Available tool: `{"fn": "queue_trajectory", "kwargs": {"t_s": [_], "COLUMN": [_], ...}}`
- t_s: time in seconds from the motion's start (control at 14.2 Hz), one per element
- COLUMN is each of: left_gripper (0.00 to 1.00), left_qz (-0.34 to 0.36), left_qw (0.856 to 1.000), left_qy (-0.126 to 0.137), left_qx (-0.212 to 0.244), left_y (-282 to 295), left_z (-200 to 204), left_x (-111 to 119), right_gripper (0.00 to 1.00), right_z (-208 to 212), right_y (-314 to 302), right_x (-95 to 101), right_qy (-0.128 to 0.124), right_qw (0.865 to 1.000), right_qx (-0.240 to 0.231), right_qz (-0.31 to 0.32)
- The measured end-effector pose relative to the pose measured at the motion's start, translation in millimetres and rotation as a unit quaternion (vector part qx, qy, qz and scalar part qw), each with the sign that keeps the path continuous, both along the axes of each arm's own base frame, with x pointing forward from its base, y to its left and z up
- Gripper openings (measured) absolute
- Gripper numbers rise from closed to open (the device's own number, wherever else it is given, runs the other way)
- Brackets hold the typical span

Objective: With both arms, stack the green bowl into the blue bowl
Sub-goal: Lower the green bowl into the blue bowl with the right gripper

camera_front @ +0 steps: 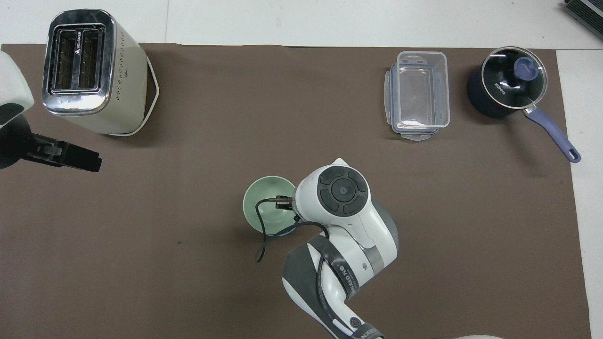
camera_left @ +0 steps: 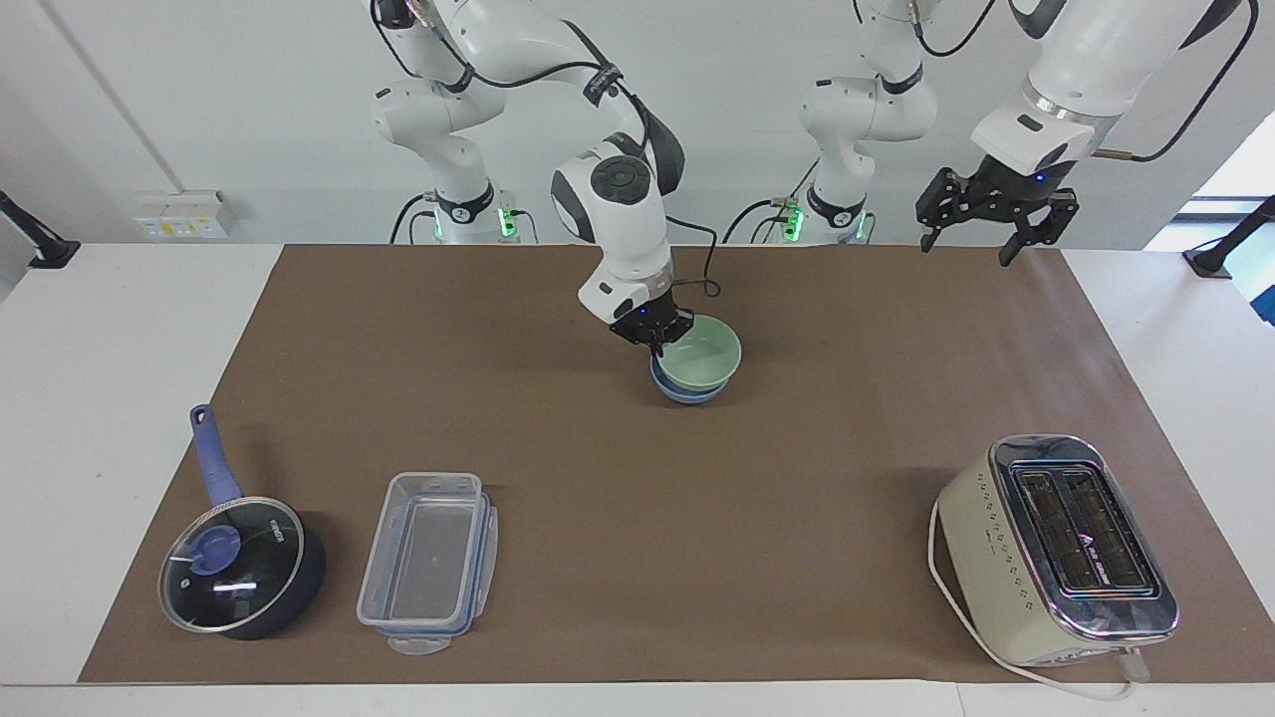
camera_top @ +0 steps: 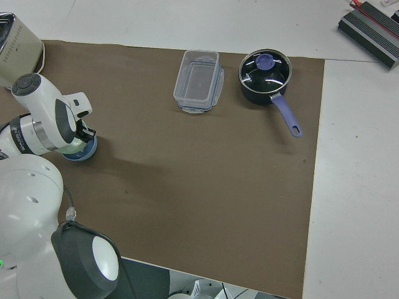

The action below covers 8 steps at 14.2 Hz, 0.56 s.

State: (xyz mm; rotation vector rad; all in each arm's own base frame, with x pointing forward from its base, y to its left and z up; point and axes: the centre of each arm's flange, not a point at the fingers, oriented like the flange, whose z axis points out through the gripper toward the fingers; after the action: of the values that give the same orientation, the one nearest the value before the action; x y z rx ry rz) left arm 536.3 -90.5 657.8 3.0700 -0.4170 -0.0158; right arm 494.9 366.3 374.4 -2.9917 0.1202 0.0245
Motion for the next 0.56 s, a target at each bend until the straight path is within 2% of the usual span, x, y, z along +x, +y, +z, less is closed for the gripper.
{"fn": "queue_trajectory", "kwargs": {"t_s": [0.56], "left_gripper": [1.0], "left_qz": [-0.001], "left_qw": [1.0], "left_qy": [0.0], "left_qx": [0.0], "left_y": [-0.7], "left_z": [0.1], "left_x": [-0.2], "right_gripper": [0.05], "right_z": [-7.4], "right_y": [-2.4], "right_x": [-3.1], "right_qy": [0.003], "right_qw": [1.0], "right_qx": [-0.009], "right_qz": [0.004]}}
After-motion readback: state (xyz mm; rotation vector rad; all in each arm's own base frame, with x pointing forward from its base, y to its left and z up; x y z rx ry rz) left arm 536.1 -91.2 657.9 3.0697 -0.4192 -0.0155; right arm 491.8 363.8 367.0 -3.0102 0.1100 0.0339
